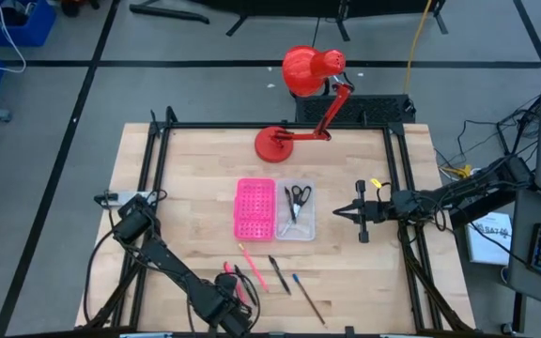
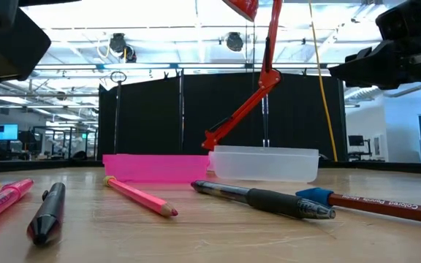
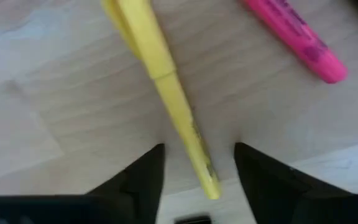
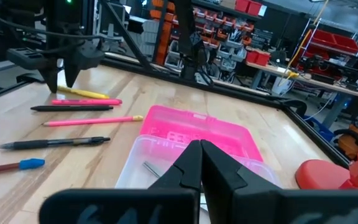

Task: Pick & place school supplies into a supply box
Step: Put the yellow pen into the pink supply box

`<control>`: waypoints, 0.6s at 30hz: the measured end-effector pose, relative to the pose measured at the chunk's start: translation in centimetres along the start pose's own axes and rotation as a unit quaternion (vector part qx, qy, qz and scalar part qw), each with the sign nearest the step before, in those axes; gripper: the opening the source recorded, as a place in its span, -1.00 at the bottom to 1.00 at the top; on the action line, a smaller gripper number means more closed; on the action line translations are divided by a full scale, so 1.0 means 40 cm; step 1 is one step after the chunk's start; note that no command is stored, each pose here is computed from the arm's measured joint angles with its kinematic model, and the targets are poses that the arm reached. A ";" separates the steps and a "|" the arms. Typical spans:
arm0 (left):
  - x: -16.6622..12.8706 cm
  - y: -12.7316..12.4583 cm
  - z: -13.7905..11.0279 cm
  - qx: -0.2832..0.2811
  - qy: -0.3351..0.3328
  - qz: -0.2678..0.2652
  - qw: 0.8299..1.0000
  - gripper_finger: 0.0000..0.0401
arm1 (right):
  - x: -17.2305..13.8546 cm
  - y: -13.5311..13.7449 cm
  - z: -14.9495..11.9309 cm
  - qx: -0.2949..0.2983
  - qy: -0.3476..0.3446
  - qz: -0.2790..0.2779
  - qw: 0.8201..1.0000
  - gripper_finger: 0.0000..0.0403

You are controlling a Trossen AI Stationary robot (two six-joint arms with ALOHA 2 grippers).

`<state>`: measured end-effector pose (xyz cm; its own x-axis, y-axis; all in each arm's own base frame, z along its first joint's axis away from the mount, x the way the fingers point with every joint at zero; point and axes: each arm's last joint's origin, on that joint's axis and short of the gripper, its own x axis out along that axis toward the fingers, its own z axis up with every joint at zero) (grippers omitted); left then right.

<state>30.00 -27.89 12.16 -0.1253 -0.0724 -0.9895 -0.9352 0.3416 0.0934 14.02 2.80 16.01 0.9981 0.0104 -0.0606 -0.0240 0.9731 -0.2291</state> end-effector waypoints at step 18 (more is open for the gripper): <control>0.003 -0.013 0.008 -0.040 -0.016 -0.039 0.998 -0.89 | 0.000 0.002 -0.010 0.006 0.020 0.005 1.000 -1.00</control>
<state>30.57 -27.76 11.95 -0.0428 -0.0660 -0.9969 -0.9652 0.2605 0.0242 13.99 2.80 15.60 0.9947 0.0117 -0.1018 -0.0336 0.9757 -0.2167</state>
